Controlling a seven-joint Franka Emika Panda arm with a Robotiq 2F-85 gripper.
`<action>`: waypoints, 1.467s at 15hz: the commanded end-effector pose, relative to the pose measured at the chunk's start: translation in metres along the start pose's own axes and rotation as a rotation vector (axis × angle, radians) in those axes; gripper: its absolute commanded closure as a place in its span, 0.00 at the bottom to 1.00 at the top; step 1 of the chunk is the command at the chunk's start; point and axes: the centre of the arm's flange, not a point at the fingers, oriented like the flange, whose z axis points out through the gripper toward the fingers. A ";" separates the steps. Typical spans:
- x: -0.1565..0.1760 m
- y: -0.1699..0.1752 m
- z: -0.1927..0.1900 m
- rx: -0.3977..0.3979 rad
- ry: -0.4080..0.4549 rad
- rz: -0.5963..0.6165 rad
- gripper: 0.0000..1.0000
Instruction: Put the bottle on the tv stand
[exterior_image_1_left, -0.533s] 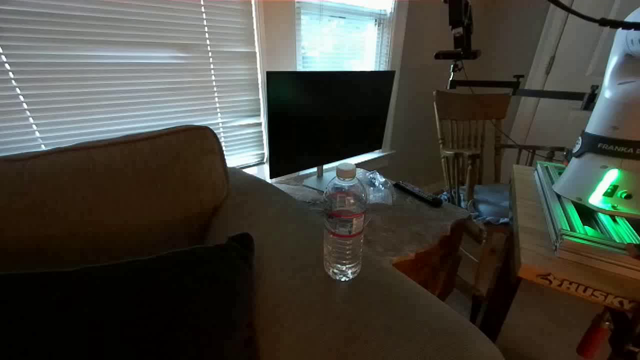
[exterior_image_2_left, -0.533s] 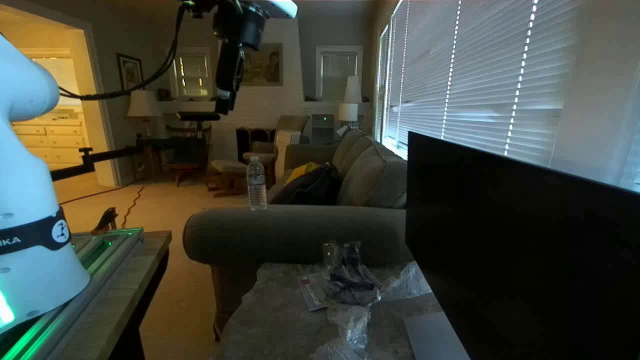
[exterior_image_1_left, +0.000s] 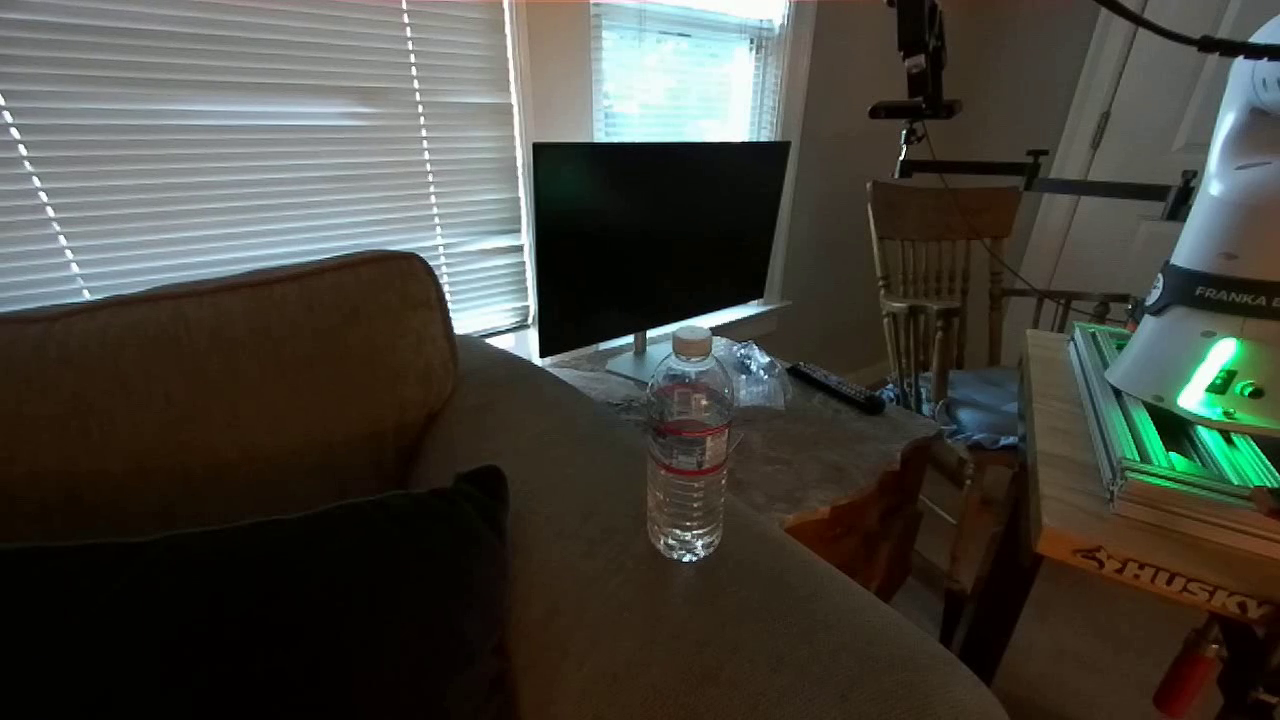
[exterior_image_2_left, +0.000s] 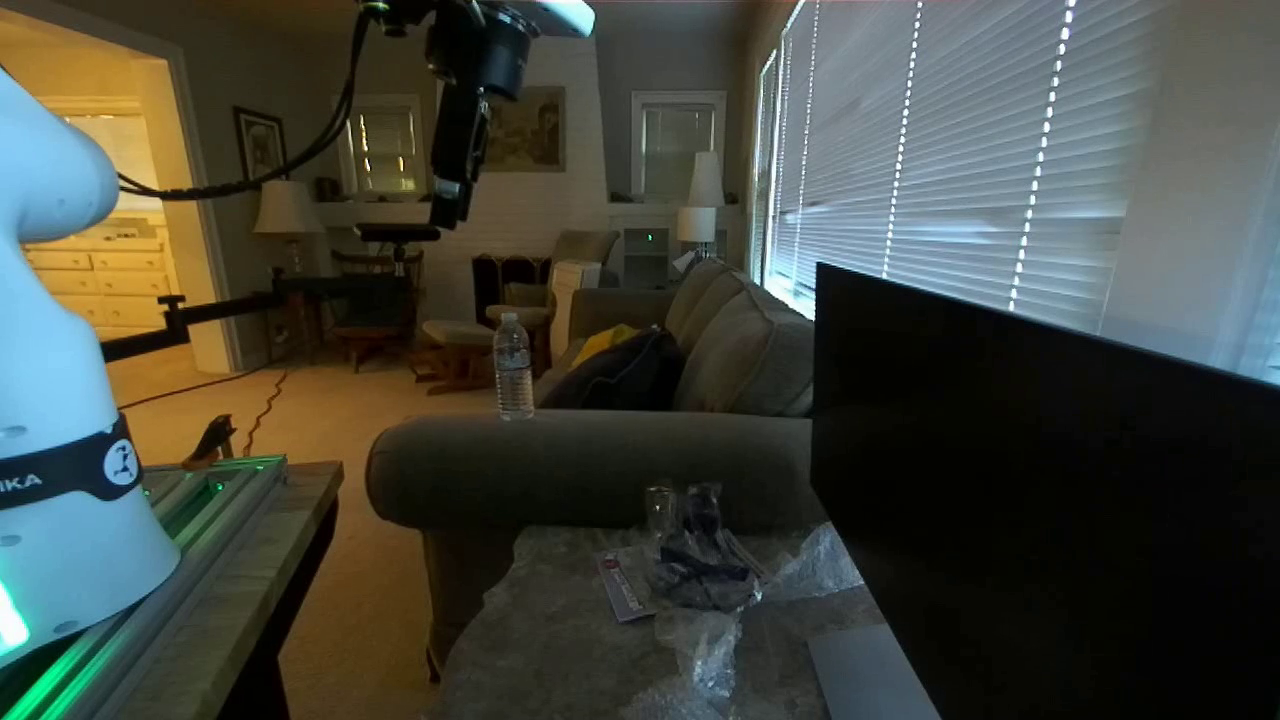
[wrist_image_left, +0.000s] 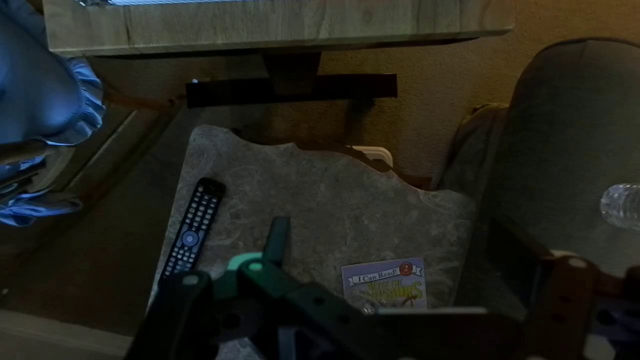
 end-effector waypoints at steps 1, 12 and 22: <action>0.000 0.000 0.000 0.000 0.000 0.000 0.00; -0.040 -0.132 0.016 -0.079 0.144 -0.337 0.00; -0.059 -0.261 0.032 -0.124 0.257 -0.636 0.00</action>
